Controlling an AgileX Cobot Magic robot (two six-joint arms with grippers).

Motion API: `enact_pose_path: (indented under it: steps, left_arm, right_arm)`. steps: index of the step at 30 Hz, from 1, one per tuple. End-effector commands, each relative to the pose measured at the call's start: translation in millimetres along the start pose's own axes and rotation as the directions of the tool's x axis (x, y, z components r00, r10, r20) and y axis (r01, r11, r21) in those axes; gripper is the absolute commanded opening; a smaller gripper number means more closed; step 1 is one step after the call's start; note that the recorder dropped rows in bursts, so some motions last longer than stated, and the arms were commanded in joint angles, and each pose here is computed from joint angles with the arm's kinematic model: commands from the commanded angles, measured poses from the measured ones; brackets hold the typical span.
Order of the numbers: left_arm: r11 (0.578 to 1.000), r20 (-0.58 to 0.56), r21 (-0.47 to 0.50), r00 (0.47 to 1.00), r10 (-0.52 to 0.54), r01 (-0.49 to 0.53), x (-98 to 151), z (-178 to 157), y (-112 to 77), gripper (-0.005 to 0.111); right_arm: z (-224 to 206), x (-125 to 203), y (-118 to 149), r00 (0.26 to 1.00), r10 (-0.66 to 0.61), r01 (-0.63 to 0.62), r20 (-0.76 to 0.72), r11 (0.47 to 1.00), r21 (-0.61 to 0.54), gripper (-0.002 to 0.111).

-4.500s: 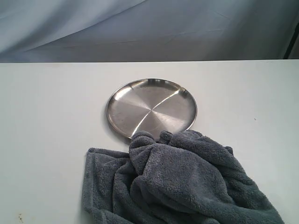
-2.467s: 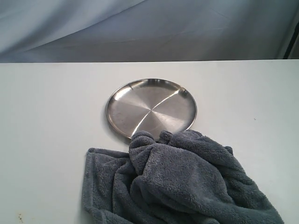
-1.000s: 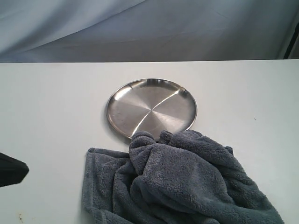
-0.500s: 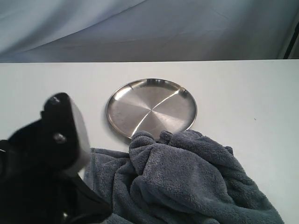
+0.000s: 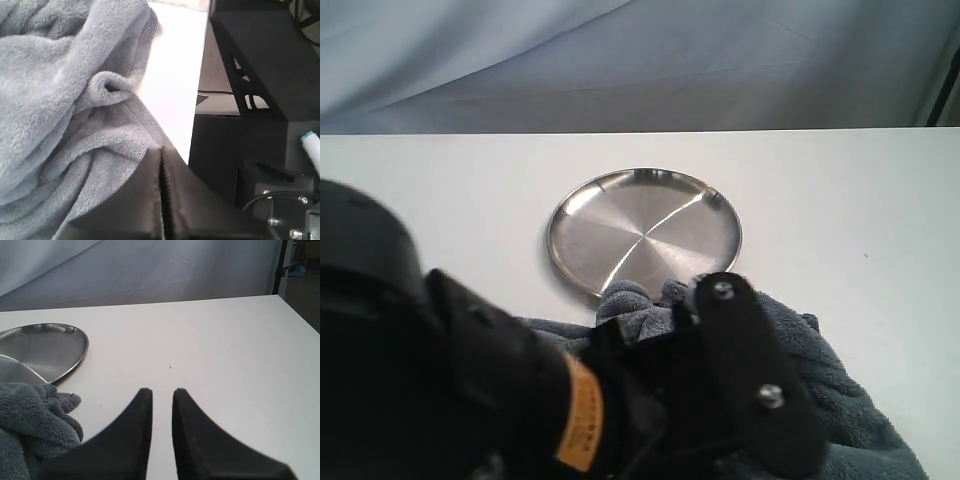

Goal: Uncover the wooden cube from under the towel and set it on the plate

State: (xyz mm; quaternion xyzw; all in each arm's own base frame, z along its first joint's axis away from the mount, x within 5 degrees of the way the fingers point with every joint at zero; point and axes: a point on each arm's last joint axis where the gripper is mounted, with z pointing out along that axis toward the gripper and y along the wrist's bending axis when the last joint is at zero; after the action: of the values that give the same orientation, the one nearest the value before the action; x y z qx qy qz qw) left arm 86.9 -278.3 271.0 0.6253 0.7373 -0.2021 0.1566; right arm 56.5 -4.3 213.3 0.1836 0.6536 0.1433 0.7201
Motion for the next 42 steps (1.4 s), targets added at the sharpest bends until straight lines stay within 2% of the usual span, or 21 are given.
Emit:
enact_pose_path:
  steps: [1,4,8,11,13,16,20,23,25,26,27,29,31,34,36,40,42]
  left_arm:
    - [0.999,-0.095,0.009,0.995,-0.041,0.043,-26,10,0.6,0.000]
    - [0.989,-0.137,-0.058,0.981,-0.141,0.134,-40,15,9.0,0.000]
    - [0.940,-0.132,-0.222,0.947,-0.292,0.258,-55,18,25.1,0.000]
    - [0.905,-0.111,-0.302,0.932,-0.344,0.298,-62,17,36.2,0.000]
    - [0.882,-0.107,-0.324,0.913,-0.393,0.342,-65,15,44.5,0.000]
    - [0.810,-0.067,-0.343,0.848,-0.526,0.476,-66,9,64.6,0.000]
    - [0.717,-0.030,-0.320,0.750,-0.661,0.619,-56,-2,99.7,0.000]
    - [0.675,-0.011,-0.334,0.713,-0.701,0.658,-46,-10,124.6,0.000]
    - [0.675,-0.007,-0.378,0.728,-0.686,0.633,-39,-16,140.3,0.000]
    - [0.677,-0.034,-0.439,0.741,-0.670,0.591,-29,-22,152.7,0.000]
    - [0.687,-0.057,-0.462,0.754,-0.654,0.561,-26,-23,155.8,0.000]
    - [0.744,-0.138,-0.480,0.798,-0.587,0.465,-20,-26,158.5,0.000]
    - [0.793,-0.183,-0.444,0.824,-0.536,0.418,-19,-23,156.1,0.000]
    - [0.813,-0.218,-0.340,0.801,-0.557,0.473,-15,-11,141.7,0.000]
    - [0.831,-0.255,-0.299,0.800,-0.543,0.469,-12,-3,132.4,0.000]
    - [0.907,-0.397,-0.312,0.829,-0.395,0.282,-6,27,88.1,0.000]
    - [0.925,-0.421,-0.292,0.835,-0.353,0.244,-11,38,58.7,0.000]
  right_arm:
    - [0,2,0,1.000,0.009,-0.009,-0.008,1.000,-0.001,0.003]
    - [0,2,0,1.000,0.009,-0.009,-0.008,1.000,-0.001,0.003]
    - [0,2,0,1.000,0.009,-0.009,-0.008,1.000,-0.001,0.003]
    - [0,2,0,1.000,0.009,-0.009,-0.008,1.000,-0.001,0.003]
    - [0,2,0,1.000,0.009,-0.009,-0.008,1.000,-0.001,0.003]
    - [0,2,0,1.000,0.009,-0.009,-0.008,1.000,-0.001,0.003]
    - [0,2,0,1.000,0.009,-0.009,-0.008,1.000,-0.001,0.003]
    - [0,2,0,1.000,0.009,-0.009,-0.008,1.000,-0.001,0.003]
    - [0,2,0,1.000,0.009,-0.009,-0.008,1.000,-0.001,0.003]
    - [0,2,0,1.000,0.009,-0.009,-0.008,1.000,-0.001,0.003]
    - [0,2,0,1.000,0.009,-0.009,-0.008,1.000,-0.001,0.003]
    - [0,2,0,1.000,0.009,-0.009,-0.008,1.000,-0.001,0.003]
    - [0,2,0,1.000,0.009,-0.009,-0.008,1.000,-0.001,0.003]
    - [0,2,0,1.000,0.009,-0.009,-0.008,1.000,-0.001,0.003]
    - [0,2,0,1.000,0.009,-0.009,-0.008,1.000,-0.001,0.003]
    - [0,2,0,1.000,0.009,-0.009,-0.008,1.000,-0.001,0.003]
    - [0,2,0,1.000,0.009,-0.009,-0.008,1.000,-0.001,0.003]
